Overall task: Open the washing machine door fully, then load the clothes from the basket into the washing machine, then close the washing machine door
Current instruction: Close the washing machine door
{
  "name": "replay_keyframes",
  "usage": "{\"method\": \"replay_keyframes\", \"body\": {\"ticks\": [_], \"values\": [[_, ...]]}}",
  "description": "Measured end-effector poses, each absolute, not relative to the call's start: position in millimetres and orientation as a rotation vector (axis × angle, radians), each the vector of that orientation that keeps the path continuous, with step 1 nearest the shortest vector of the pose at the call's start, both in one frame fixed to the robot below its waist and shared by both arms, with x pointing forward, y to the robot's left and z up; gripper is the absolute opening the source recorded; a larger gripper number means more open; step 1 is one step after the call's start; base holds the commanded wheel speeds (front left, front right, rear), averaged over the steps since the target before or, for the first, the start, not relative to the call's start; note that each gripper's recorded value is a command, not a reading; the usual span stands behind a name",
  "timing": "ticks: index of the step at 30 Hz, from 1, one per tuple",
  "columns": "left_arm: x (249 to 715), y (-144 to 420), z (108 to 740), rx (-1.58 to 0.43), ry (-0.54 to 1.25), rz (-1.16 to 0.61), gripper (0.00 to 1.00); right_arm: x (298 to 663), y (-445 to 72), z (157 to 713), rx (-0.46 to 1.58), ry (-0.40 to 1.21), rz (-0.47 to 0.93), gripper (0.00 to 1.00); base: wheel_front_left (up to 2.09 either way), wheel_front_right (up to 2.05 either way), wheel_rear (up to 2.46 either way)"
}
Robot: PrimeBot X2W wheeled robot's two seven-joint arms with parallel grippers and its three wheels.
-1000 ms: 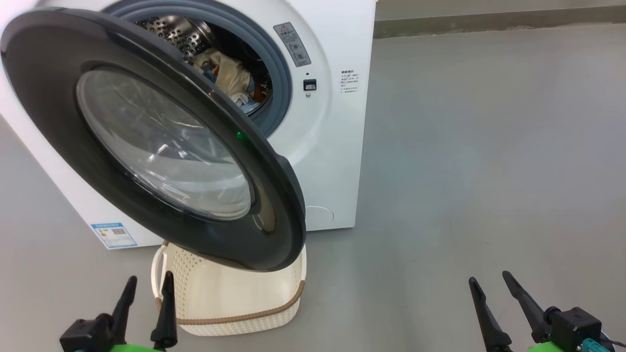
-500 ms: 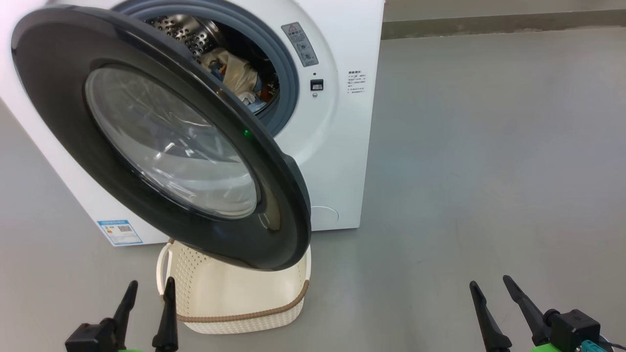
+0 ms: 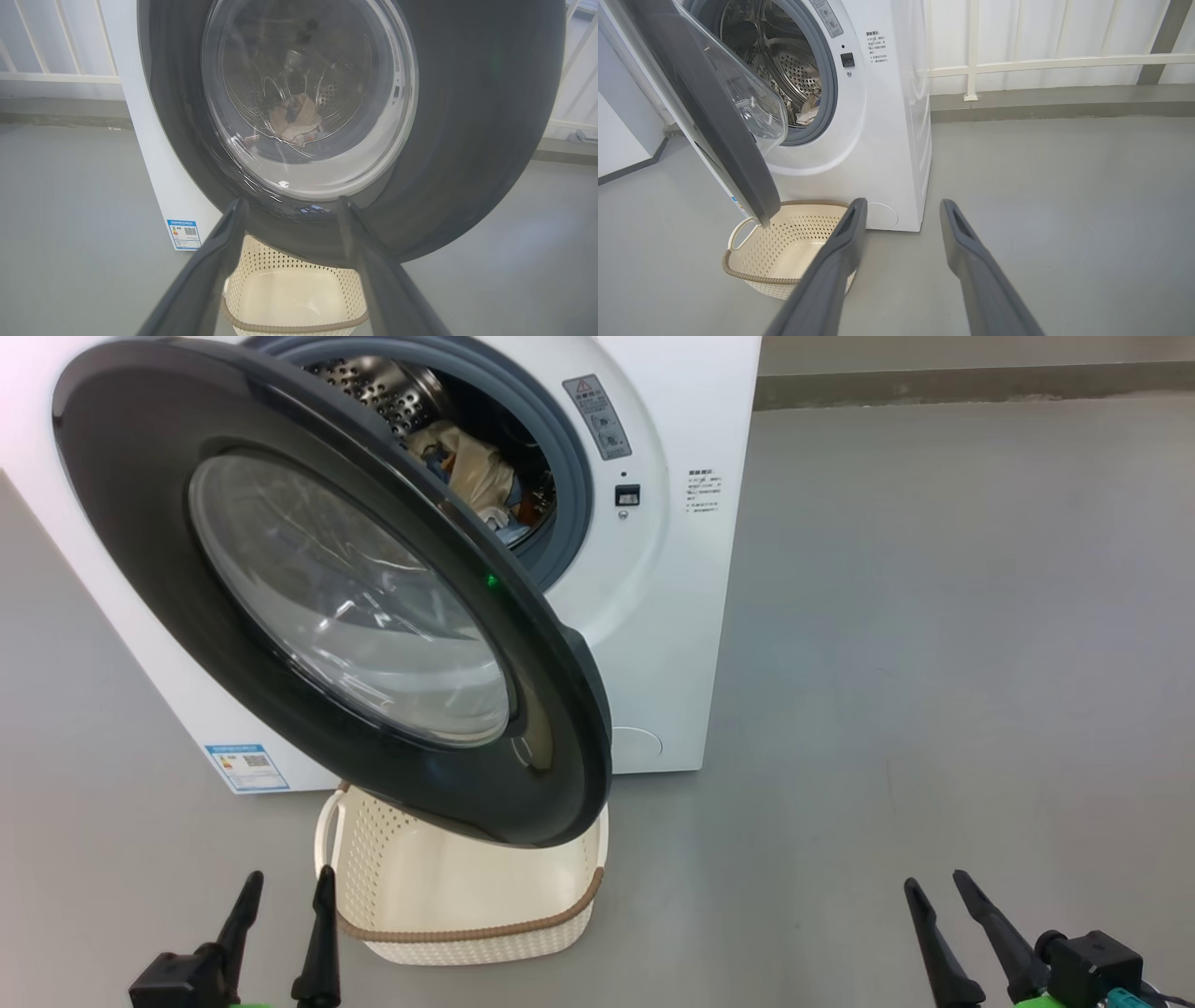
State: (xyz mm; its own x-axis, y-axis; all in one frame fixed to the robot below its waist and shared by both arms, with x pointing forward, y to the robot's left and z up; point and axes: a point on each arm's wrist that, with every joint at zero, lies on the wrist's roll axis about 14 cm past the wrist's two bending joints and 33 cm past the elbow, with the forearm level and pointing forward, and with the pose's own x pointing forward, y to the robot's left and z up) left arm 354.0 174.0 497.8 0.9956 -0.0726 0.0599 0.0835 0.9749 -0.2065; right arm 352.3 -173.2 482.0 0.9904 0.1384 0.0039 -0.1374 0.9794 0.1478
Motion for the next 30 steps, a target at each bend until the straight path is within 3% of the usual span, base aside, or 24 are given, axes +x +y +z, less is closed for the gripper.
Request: {"method": "replay_keyframes", "body": {"ticks": [1,17,22,30], "values": [[354,175,498,-0.210,-0.051,-0.077,1.00,353,-173,482,0.147,0.007,0.140,0.00,0.00,0.00,0.00],[351,176,493,-0.217,-0.037,-0.068,1.00,364,-160,502,0.147,-0.054,0.181,0.00,0.00,0.00,0.00],[348,175,492,-0.218,-0.036,-0.068,1.00,381,-134,554,0.151,-0.209,0.267,0.00,0.00,0.00,0.00],[345,173,491,-0.228,-0.031,-0.066,1.00,382,-47,668,0.183,-0.533,0.548,0.00,0.00,0.00,0.00]]}}
